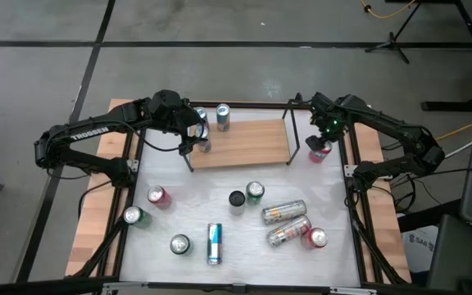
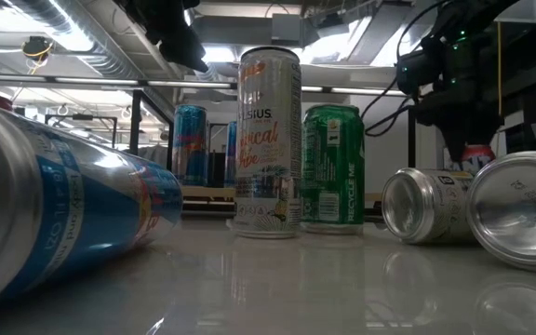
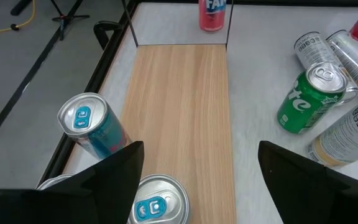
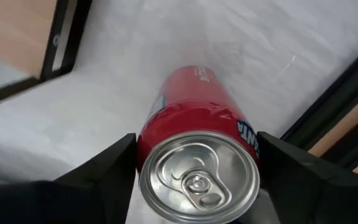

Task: Sort soda cans
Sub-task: Put the orange soda can on the shelf

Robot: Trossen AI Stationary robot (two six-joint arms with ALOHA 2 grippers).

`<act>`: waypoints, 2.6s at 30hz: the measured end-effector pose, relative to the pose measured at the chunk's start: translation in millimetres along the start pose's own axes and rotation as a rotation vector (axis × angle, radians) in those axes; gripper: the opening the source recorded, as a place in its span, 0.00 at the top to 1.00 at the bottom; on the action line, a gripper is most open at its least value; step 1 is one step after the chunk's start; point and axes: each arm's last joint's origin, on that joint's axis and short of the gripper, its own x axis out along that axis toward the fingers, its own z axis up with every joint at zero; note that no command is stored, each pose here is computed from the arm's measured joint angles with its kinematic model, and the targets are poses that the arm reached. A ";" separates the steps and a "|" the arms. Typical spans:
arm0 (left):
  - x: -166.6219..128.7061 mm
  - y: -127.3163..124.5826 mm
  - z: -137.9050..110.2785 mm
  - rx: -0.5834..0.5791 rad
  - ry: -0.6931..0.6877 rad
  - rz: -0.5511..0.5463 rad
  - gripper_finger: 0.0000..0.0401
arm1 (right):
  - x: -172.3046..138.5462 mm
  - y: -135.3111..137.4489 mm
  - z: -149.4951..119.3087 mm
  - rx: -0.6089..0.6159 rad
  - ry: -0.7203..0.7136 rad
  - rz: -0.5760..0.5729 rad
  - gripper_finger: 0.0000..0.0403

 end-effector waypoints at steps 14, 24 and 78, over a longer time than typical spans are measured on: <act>0.0 0.1 0.0 -0.001 0.000 0.001 0.24 | 0.0 0.3 -0.1 -0.427 0.000 0.012 0.29; 0.0 0.1 0.0 -0.001 0.000 0.000 0.24 | 0.1 0.2 0.0 -0.513 -0.001 0.006 0.28; 0.0 0.0 0.0 0.000 0.000 0.000 0.24 | 0.4 -0.2 0.0 -0.443 0.000 -0.007 0.28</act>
